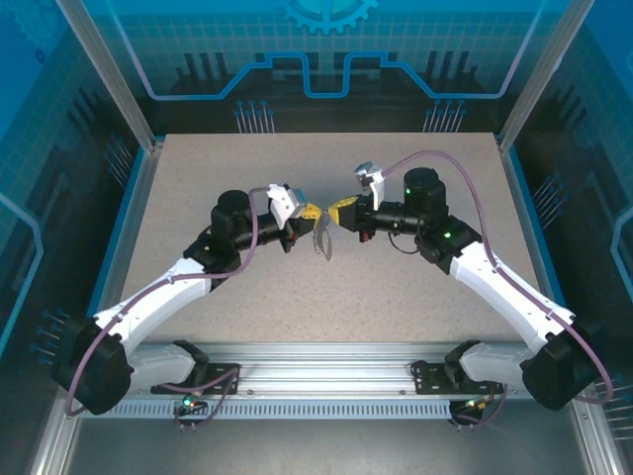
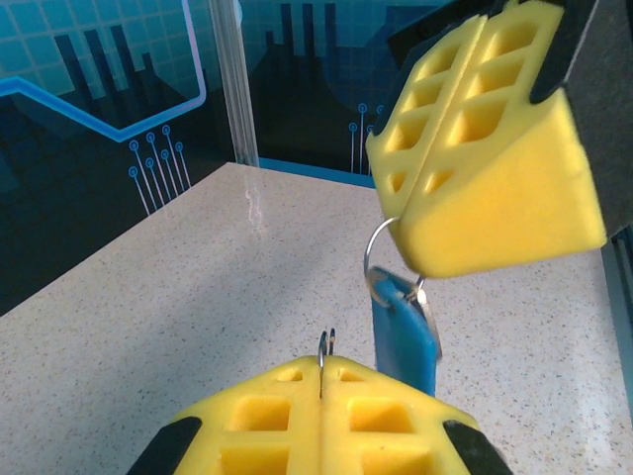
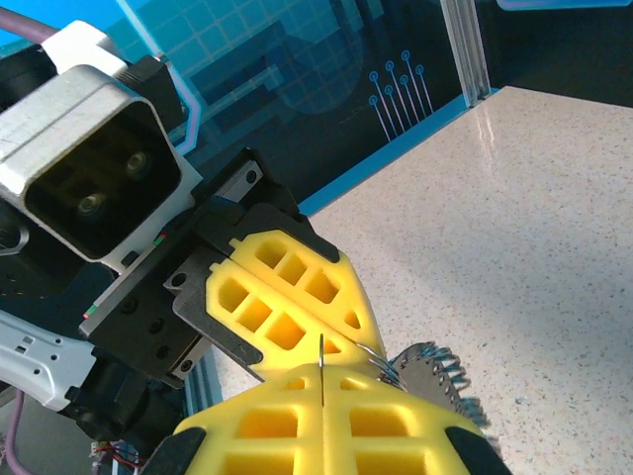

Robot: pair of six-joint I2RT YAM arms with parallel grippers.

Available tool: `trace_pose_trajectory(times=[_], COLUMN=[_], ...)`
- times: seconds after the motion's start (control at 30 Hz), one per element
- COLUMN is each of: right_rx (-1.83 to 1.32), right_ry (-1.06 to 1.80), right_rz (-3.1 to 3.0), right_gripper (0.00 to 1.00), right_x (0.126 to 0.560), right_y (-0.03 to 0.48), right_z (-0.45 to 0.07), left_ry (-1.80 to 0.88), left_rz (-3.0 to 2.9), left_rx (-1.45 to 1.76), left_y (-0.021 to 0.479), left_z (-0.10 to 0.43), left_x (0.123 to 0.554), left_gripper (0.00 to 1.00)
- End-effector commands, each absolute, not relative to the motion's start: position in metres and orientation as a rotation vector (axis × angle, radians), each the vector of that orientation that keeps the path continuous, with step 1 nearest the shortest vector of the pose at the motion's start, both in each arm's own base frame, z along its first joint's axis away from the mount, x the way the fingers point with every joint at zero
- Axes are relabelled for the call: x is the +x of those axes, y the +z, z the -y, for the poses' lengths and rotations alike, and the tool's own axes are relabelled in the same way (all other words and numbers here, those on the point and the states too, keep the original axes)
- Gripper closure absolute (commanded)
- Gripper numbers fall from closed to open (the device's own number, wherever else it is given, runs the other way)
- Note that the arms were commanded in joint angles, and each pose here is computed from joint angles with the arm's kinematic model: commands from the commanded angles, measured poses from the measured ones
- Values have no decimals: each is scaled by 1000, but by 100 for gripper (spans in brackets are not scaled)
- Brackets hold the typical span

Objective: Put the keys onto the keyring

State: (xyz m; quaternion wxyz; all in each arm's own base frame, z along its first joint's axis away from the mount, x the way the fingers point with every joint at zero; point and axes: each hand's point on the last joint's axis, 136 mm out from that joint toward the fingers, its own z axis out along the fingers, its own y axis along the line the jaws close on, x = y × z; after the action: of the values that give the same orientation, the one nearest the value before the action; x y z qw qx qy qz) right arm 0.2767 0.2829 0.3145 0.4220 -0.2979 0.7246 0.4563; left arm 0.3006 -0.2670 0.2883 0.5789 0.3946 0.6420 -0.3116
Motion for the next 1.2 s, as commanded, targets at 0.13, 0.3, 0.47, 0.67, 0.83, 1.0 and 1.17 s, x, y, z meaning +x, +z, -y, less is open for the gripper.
trace_pose_trajectory(times=[0.13,0.3,0.47,0.67,0.83,1.0,1.17], right_rx=[-772,-708,-651,-706,-757,-763,-759], right_ry=[1099,1036,997,1018,1047,1047,1053], right_rz=[-1833,-1866,-1860,-1824,-1807,-1782,-1750], right_gripper=[100,100,100,100,100,100,100], right_x=[278,280,280,279,281,283,278], right_y=[311,303,305,314,318,326,335], right_z=[-283,-258,-235,-241,-254,-258,-258], left_ry=[-693,-686,-686,-712,-733,-738,-736], left_rz=[-1397,-1370,-1329,-1289,-1271,-1277,-1296], left_rx=[923,921,937,969,991,1012,1019], left_y=[319,326,336,346,349,346,341], left_z=[265,264,266,274,282,287,288], left_x=[294,291,290,289,287,284,284], left_gripper=[100,100,100,100,100,100,100])
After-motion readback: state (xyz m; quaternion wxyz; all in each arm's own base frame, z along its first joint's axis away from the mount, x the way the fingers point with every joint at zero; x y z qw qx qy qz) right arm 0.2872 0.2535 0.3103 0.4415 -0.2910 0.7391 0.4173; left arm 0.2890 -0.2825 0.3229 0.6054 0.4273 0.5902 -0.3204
